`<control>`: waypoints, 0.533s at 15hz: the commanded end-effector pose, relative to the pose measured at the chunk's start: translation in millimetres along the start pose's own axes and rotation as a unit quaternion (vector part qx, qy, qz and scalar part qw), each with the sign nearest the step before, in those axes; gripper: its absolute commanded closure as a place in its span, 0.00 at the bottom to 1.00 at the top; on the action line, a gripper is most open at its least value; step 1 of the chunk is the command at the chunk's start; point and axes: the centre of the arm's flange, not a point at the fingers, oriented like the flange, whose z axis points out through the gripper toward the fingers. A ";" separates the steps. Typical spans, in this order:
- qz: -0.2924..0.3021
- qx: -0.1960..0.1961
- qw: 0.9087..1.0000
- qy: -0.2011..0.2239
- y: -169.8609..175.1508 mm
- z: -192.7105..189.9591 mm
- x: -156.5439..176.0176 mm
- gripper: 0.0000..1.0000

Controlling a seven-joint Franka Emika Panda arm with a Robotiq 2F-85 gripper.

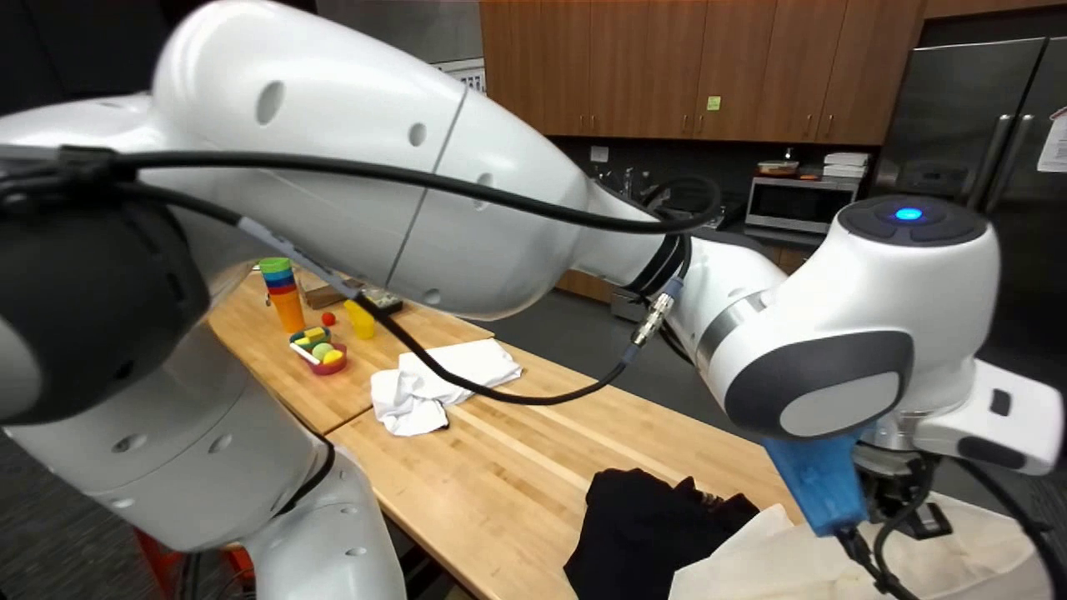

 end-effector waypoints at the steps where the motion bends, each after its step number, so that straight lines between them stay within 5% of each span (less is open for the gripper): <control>1: -0.006 0.000 1.000 -0.011 -8.9 11.3 -5.2 0.97; 5: 0.000 -0.003 1.000 -0.003 -3.1 7.0 -0.4 0.74; 6: 0.003 -0.003 1.000 -0.002 0.5 5.2 0.3 0.48; 8: -0.023 0.006 1.000 -0.006 -14.6 6.8 -8.1 0.47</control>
